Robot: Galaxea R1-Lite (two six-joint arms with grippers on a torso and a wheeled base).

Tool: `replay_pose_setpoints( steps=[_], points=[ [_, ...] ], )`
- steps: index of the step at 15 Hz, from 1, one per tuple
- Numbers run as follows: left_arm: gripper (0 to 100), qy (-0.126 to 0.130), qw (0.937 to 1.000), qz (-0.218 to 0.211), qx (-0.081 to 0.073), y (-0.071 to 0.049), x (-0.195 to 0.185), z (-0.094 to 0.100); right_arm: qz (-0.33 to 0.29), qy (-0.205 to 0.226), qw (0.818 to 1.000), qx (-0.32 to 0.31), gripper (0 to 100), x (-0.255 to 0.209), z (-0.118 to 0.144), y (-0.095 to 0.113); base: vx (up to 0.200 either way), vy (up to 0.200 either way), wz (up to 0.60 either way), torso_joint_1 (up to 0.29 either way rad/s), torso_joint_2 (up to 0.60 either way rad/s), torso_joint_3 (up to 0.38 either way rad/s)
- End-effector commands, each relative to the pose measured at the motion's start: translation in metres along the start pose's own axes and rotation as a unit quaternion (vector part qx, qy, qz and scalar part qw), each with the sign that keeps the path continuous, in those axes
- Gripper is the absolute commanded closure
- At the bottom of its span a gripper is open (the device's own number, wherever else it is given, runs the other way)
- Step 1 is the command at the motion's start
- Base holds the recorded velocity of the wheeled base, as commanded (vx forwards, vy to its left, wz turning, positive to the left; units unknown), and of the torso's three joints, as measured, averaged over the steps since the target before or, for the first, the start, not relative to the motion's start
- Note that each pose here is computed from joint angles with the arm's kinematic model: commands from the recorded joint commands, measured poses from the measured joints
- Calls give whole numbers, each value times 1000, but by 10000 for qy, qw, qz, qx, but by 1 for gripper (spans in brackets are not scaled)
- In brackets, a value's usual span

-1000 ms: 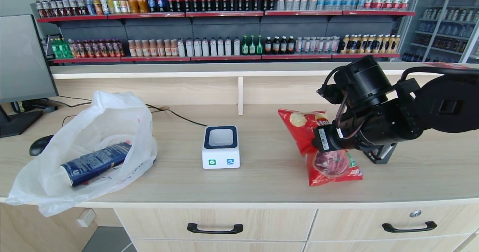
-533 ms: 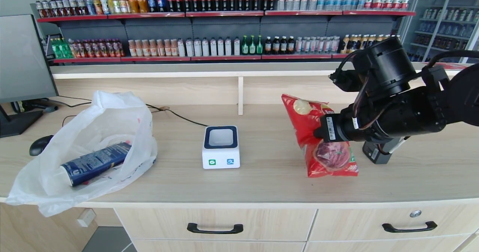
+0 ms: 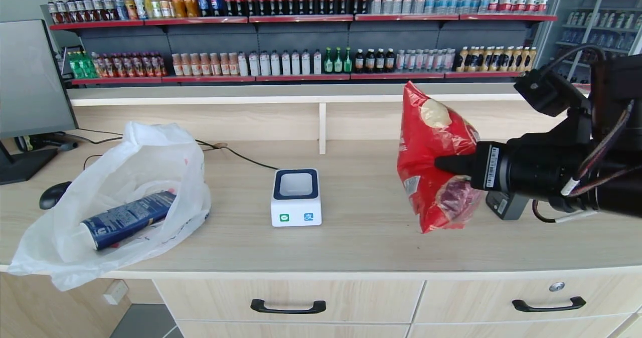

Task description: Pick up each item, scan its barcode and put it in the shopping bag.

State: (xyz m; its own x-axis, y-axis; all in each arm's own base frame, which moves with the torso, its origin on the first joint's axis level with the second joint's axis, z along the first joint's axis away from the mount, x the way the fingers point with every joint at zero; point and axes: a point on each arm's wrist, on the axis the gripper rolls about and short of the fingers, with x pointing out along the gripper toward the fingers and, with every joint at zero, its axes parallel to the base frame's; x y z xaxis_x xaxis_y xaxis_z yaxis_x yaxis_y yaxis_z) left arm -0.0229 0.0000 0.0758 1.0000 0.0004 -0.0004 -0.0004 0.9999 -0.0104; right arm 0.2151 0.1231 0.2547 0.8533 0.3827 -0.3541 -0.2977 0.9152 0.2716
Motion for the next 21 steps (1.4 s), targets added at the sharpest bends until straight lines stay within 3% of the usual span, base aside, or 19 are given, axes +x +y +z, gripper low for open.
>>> replay_pose_setpoints(
  steps=[1,6,11,13,17,19,21],
  points=[
    [0,-2,10000,6,-2,0,0,0,417,-455,9975,337,100,-40,-19,-12,0,0,0,0,0,0],
    [0,-2,10000,-2,37,0,0,0,1613,-958,9789,815,100,-63,-50,-20,0,0,0,0,0,0],
    [0,-2,10000,-2,37,0,0,0,2818,-1636,9348,1416,100,-66,-57,-6,0,0,0,0,0,0],
    [0,-2,10000,-2,37,0,0,0,3255,-2024,9081,1684,100,-67,-51,1,0,0,0,0,0,0],
    [0,-2,10000,-2,37,0,0,0,3603,-2360,8827,1880,100,-46,-64,3,0,0,0,0,0,0],
    [0,-2,10000,-2,37,0,0,0,3720,-2071,8821,2017,100,-42,-72,9,0,0,0,0,0,0],
    [0,-2,10000,-2,37,0,0,0,4108,-1841,8661,2172,100,-53,-77,19,0,0,0,0,0,0]
  ],
)
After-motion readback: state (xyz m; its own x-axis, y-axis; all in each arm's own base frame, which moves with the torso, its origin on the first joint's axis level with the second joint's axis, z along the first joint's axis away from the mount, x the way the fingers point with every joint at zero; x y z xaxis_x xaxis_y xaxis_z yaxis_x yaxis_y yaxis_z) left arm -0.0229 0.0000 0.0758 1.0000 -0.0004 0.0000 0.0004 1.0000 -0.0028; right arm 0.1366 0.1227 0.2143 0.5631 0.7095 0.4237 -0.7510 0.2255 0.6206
